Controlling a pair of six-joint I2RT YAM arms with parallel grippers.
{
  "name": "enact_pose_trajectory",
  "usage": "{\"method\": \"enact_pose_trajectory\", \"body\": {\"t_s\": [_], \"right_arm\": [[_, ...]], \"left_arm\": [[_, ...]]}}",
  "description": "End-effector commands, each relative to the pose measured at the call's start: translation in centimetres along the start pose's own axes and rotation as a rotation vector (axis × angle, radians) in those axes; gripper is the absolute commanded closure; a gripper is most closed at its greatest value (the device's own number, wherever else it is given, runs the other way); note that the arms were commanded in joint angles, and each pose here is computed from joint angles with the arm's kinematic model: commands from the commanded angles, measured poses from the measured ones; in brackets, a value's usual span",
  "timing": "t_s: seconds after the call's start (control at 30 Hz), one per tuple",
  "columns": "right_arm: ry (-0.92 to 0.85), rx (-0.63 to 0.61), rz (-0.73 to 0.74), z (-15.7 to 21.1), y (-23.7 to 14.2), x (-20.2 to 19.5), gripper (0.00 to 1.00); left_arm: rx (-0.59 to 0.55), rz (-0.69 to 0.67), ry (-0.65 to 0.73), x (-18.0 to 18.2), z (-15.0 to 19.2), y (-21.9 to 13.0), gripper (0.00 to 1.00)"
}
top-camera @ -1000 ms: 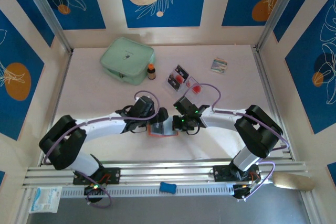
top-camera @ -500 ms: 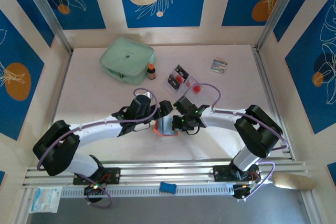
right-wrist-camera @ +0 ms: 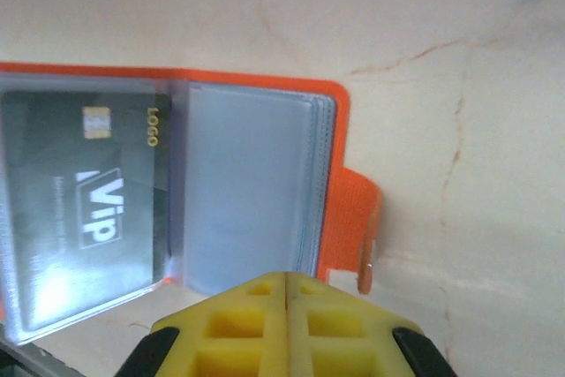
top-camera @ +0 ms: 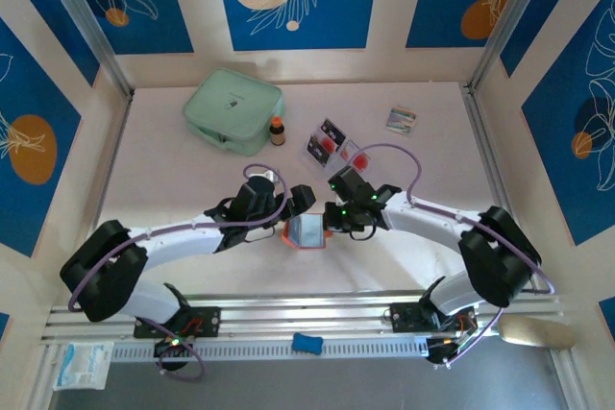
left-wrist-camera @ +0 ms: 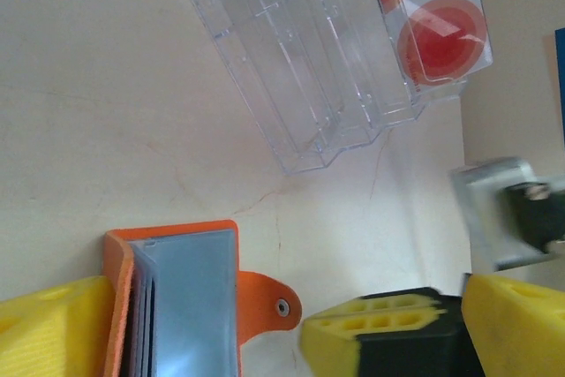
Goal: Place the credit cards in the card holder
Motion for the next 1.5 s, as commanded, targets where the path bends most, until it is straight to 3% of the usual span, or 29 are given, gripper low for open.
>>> {"method": "enact_pose_trajectory", "body": {"t_s": [0.0, 0.13, 0.33, 0.4, 0.5, 0.57, 1.03, 1.07, 1.2, 1.37, 1.47], "right_arm": [[0.010, -0.007, 0.035, -0.2, -0.9, -0.9, 0.81], [0.031, 0.010, 0.041, -0.1, -0.3, -1.7, 0.61], [0.042, 0.044, 0.048, 0.0, 1.4, -2.1, 0.59], [0.047, 0.051, 0.048, -0.1, 2.0, -2.2, 0.68], [0.053, 0.057, 0.024, -0.5, 2.5, -1.8, 0.92], [0.053, 0.062, -0.011, -0.6, 2.6, -1.2, 1.00], [0.101, 0.093, -0.139, -1.1, 3.1, 0.3, 1.00], [0.110, 0.088, -0.132, -1.3, 2.9, 0.0, 0.98], [0.155, 0.043, -0.113, -2.2, 1.0, -1.5, 0.63], [0.208, 0.008, -0.073, -2.7, -1.3, -3.9, 0.51], [0.232, -0.005, -0.077, -2.7, -2.5, -4.9, 0.49]], "left_arm": [[0.002, 0.041, 0.003, -0.8, 0.2, -0.3, 0.00], [0.001, 0.041, 0.002, -0.8, 0.2, -0.3, 0.00], [0.002, 0.038, 0.000, -0.8, 0.2, -0.3, 0.00], [0.002, 0.037, 0.001, -0.8, 0.2, -0.4, 0.00], [0.000, 0.038, -0.001, -0.9, 0.1, -0.5, 0.00], [-0.002, 0.042, 0.000, -1.0, 0.1, -0.6, 0.00], [0.016, 0.053, 0.040, -3.4, 0.2, 0.3, 0.00], [0.020, 0.048, 0.041, -3.3, 0.4, 0.5, 0.00], [0.031, 0.017, 0.043, -2.6, 1.1, 0.9, 0.00], [0.054, -0.031, 0.053, -1.8, 2.0, 1.3, 0.00], [0.075, -0.071, 0.075, -1.4, 2.7, 1.6, 0.00]]}}
Point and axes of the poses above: each hand's point on the last joint's axis, 136 mm out from that joint toward the fingers, its own y axis out along the fingers, its own x axis along the line the jaws close on, z = x × y, the point moved 4 cm from there along -y, back along the fingers, and after that the axes turned 9 degrees about y, right-handed, at the moved point
